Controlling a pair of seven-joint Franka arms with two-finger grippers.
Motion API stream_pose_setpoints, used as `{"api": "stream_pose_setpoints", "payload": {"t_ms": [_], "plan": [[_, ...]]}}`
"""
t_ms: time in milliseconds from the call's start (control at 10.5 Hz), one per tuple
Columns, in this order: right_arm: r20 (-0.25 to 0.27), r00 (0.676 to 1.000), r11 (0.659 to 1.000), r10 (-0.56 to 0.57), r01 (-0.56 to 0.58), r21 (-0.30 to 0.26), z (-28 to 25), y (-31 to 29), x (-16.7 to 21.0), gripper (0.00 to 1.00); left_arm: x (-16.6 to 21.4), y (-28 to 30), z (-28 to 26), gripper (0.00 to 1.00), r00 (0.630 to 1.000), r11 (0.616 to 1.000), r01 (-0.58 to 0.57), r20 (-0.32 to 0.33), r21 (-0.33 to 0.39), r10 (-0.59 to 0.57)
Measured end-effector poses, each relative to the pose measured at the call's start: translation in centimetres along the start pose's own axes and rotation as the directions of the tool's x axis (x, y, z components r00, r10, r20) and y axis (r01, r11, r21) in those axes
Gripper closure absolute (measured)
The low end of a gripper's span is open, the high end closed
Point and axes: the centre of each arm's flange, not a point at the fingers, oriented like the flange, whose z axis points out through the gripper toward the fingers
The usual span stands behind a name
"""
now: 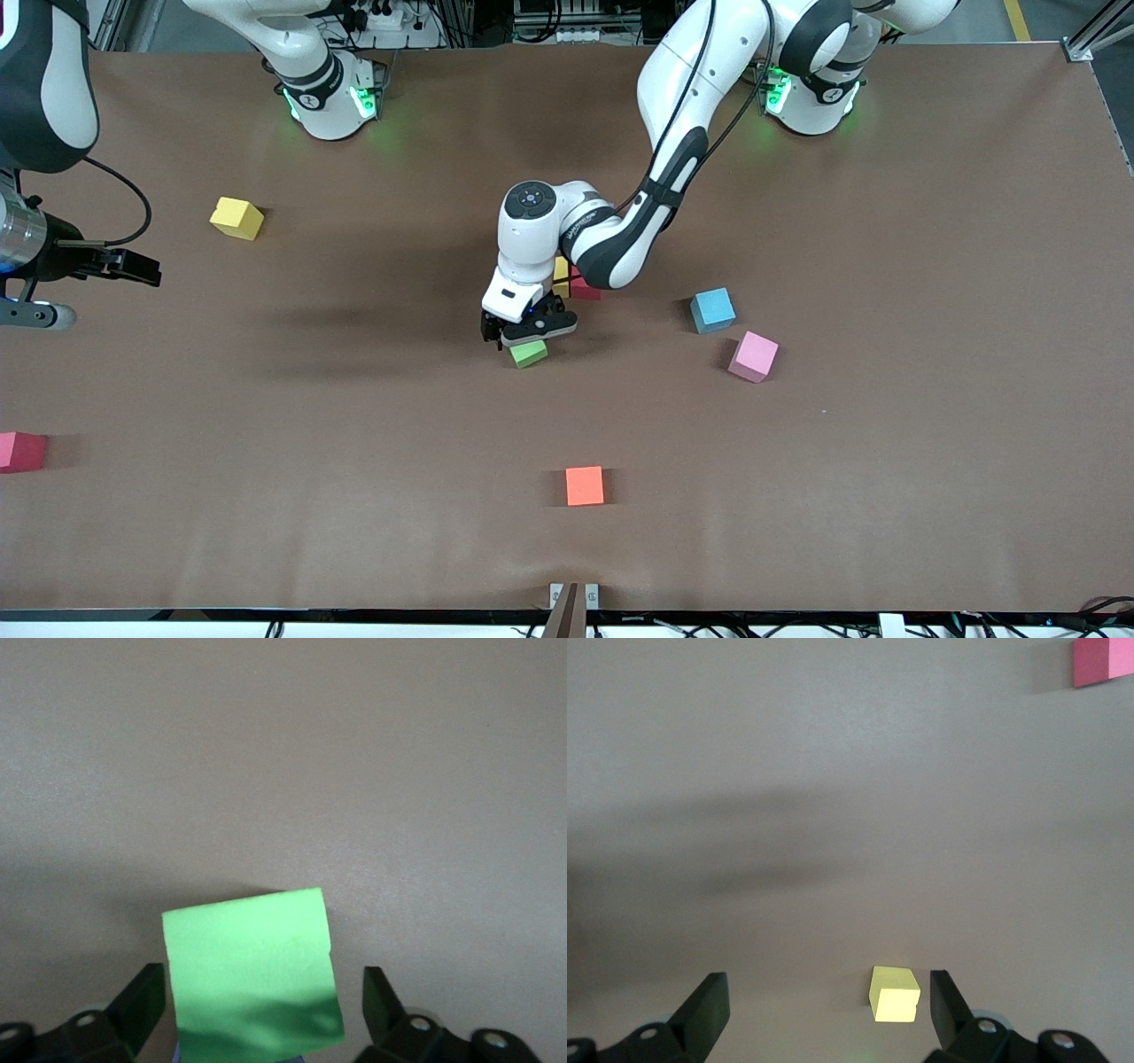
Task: Form number 2 with 11 blocks
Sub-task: 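Press the green cube into place and open the left gripper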
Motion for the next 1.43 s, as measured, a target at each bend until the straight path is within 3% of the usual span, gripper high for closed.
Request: {"api": "stream_pose_setpoints", "payload": {"t_ms": [761, 1141, 1426], "plan": [[0.001, 1.0, 1.0, -0.007, 0.007, -0.002, 0.0, -0.4, 0.0, 0.0, 1.0, 1.2, -2.2, 0.0, 1.0, 1.0, 0.008, -0.016, -0.03, -0.008], [0.001, 1.0, 1.0, -0.009, 0.009, -0.002, 0.1, -0.5, 0.0, 0.0, 1.9, 0.9, -3.8, 0.0, 1.0, 0.999, 0.019, -0.01, 0.036, -0.018], [0.003, 1.0, 1.0, -0.014, 0.014, -0.003, 0.1, -0.8, 0.0, 0.0, 4.3, -0.9, -4.1, 0.0, 0.998, 0.988, 0.065, 0.01, 0.143, -0.067]]}}
